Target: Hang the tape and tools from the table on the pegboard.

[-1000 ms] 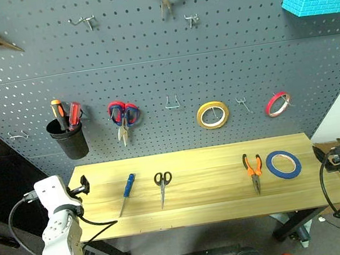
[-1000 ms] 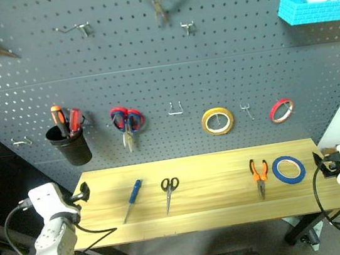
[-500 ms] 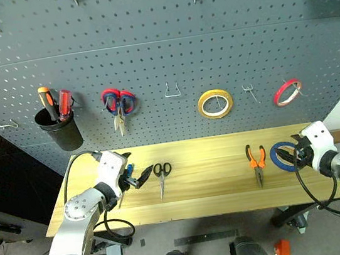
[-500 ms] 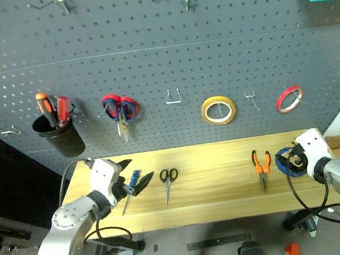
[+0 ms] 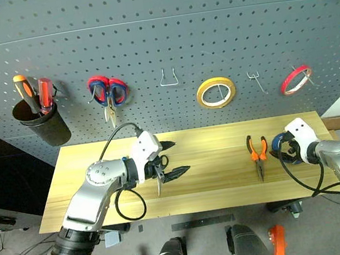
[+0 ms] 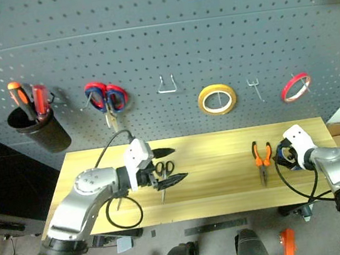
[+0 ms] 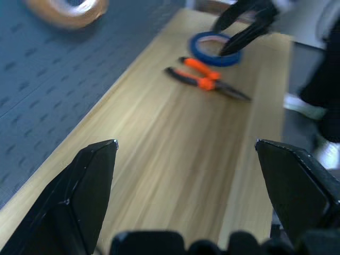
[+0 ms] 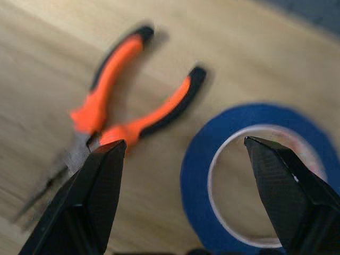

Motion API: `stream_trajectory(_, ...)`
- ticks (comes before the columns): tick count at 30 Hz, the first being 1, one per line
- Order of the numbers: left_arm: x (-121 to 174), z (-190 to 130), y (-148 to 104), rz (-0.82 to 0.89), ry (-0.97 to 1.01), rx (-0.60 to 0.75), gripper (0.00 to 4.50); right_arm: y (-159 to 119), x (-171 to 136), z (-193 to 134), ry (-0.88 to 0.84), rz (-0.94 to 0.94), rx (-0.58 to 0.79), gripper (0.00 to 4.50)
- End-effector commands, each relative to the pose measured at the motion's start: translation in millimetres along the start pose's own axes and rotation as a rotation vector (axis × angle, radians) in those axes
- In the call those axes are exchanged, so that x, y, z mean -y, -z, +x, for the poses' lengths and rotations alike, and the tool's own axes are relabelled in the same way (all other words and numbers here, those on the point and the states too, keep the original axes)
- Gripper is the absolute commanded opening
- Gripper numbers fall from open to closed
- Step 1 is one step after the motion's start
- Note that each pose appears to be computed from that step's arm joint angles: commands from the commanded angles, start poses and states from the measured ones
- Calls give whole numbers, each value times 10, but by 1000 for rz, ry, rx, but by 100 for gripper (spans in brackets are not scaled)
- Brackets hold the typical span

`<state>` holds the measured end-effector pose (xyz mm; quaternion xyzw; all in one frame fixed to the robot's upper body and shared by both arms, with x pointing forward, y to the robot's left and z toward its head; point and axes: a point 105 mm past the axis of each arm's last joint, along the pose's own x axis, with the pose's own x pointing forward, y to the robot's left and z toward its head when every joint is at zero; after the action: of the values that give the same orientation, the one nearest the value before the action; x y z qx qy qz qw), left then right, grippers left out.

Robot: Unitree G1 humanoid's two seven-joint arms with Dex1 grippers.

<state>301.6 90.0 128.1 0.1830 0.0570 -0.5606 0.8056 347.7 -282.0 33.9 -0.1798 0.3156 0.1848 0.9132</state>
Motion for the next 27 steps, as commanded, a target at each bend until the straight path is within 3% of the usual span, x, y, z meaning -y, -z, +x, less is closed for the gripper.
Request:
stream_trajectory(1, 46, 57, -97, 73, 52, 16, 444, 30, 72, 19, 8, -18, -33, 366)
stream_trajectory(8, 70, 151, -136, 123, 86, 27, 444, 265, 108, 114, -5, 0, -147, 366)
stream_trajectory(17, 38, 158, -105, 141, 67, 26, 450, 457, 115, 165, -19, -91, -245, 59)
stream_trajectory(18, 36, 157, -104, 141, 65, 27, 450, 469, 113, 169, -20, -95, -250, 41)
stream_trajectory(21, 25, 142, -111, 131, 49, 39, 450, 488, 151, 167, 13, -124, -249, 41)
stream_trajectory(27, -15, 68, -129, 125, -13, 78, 450, 271, 322, -127, 147, -263, -93, 41)
